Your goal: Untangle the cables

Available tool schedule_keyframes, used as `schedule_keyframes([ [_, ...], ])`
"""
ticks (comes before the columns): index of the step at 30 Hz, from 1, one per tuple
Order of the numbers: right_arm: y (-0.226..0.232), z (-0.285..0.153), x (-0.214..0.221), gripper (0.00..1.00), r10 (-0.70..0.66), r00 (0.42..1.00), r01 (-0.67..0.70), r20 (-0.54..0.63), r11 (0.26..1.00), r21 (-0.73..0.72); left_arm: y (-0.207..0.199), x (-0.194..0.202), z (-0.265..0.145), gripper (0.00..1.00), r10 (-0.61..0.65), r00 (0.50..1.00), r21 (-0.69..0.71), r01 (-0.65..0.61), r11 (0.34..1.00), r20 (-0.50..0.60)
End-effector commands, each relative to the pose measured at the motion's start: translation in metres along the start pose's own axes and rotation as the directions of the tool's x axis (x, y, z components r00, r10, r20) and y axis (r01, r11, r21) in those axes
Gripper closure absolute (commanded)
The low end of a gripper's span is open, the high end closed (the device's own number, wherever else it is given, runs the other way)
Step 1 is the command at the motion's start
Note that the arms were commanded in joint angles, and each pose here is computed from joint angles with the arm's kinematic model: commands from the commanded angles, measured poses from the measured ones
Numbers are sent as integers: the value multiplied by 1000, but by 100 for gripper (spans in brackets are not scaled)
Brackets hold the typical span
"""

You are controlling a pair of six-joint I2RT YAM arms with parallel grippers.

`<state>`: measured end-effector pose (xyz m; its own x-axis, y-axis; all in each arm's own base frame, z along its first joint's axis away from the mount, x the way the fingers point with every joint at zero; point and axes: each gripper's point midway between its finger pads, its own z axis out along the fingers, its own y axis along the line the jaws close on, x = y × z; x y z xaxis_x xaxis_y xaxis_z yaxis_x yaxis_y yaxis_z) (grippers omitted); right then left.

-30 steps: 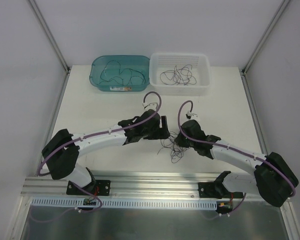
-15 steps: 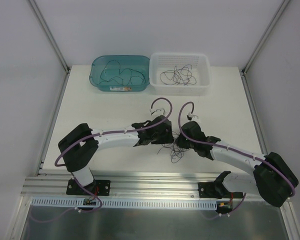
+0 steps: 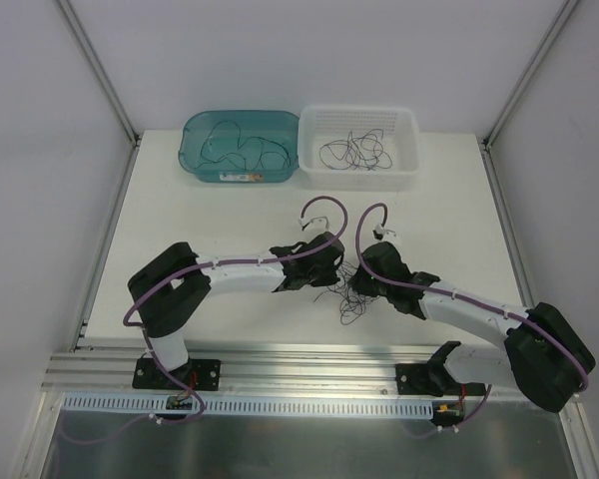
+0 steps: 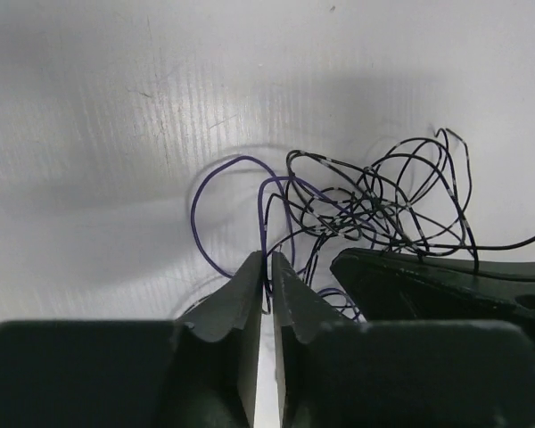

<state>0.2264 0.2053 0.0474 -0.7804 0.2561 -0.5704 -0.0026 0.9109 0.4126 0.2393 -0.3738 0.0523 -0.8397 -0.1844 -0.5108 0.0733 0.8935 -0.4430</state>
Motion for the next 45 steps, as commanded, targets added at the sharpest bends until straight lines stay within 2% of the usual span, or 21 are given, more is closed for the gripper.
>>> schedule_keyframes([
  [1,2,0,-8,99,6,999,-7,38,1000,5,-6,-9,-3,100,13,999,12,-14,1000,52],
  [6,-20,-8,-15,99,-1,999,-4,54,996,93,12,-18,-20,100,67,993,-12,-66,998,99],
  [10,-43,-19,-27,99,24,996,-37,86,988,152,34,-47,-50,100,47,984,-11,-46,999,174],
  [18,-97,-52,-46,99,35,990,-75,139,952,296,116,-76,-103,100,-48,955,-73,73,995,293],
  [19,-101,-57,-46,99,28,990,-69,136,949,308,140,-73,-104,100,-66,953,-122,106,987,296],
  [23,-105,-81,-63,99,3,983,-63,182,944,325,177,-79,-129,100,-122,920,-150,189,970,372],
  [28,-84,-116,-95,99,-31,967,-38,253,965,261,196,-91,-158,100,-109,884,-162,202,966,454],
  [31,-68,-131,-106,99,-50,965,-6,256,977,215,203,-91,-163,100,-74,889,-198,181,963,452],
  [34,-62,-133,-104,99,-81,975,39,206,979,200,202,-84,-156,100,-66,910,-204,162,966,409],
  [37,-58,-128,-96,99,-81,985,52,154,982,183,208,-73,-143,100,-51,935,-248,145,958,350],
  [39,-58,-124,-91,95,-87,987,63,134,983,175,212,-63,-134,100,-60,950,-267,146,952,306],
  [45,-45,-97,-63,92,-113,993,115,-23,988,104,200,-48,-118,100,-95,975,-236,142,961,201],
])
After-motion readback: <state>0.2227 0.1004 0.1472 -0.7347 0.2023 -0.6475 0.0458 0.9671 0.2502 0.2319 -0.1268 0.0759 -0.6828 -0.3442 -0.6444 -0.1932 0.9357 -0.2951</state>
